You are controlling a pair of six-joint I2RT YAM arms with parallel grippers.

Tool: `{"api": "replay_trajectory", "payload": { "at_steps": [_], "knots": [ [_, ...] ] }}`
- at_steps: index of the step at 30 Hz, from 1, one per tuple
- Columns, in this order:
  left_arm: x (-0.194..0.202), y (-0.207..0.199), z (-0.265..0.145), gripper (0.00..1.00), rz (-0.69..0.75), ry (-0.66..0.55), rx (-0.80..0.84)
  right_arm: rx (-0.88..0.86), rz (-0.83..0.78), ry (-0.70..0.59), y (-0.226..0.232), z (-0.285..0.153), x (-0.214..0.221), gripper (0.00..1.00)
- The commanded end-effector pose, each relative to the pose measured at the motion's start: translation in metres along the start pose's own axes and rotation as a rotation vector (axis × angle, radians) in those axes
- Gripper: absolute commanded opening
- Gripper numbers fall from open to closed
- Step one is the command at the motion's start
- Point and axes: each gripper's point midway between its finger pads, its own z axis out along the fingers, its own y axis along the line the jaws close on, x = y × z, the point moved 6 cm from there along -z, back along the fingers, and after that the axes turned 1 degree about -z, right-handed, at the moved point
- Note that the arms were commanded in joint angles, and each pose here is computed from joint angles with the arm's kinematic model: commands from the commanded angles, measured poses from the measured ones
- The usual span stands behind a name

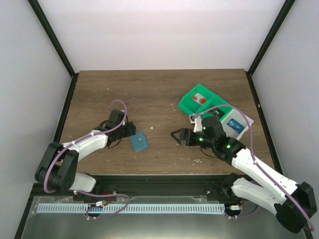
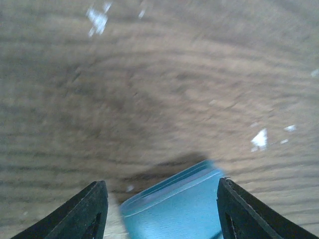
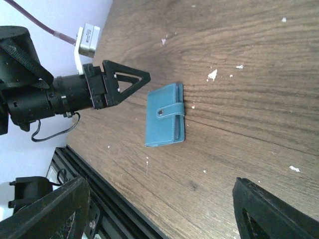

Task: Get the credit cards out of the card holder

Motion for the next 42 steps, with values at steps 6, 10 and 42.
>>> {"api": "replay_trajectory", "payload": {
  "at_steps": [6, 10, 42],
  "knots": [
    [0.029, 0.012, 0.024, 0.55, -0.01, 0.06, 0.052, 0.005, -0.015, 0.077, 0.008, 0.021, 0.01, 0.75],
    [0.043, 0.009, 0.033, 0.5, -0.007, 0.119, 0.1, 0.027, -0.027, 0.086, 0.009, 0.027, 0.012, 0.7],
    [0.142, -0.042, -0.008, 0.39, -0.157, 0.409, 0.501, 0.226, -0.1, 0.324, 0.019, 0.133, 0.073, 0.28]
  ]
}}
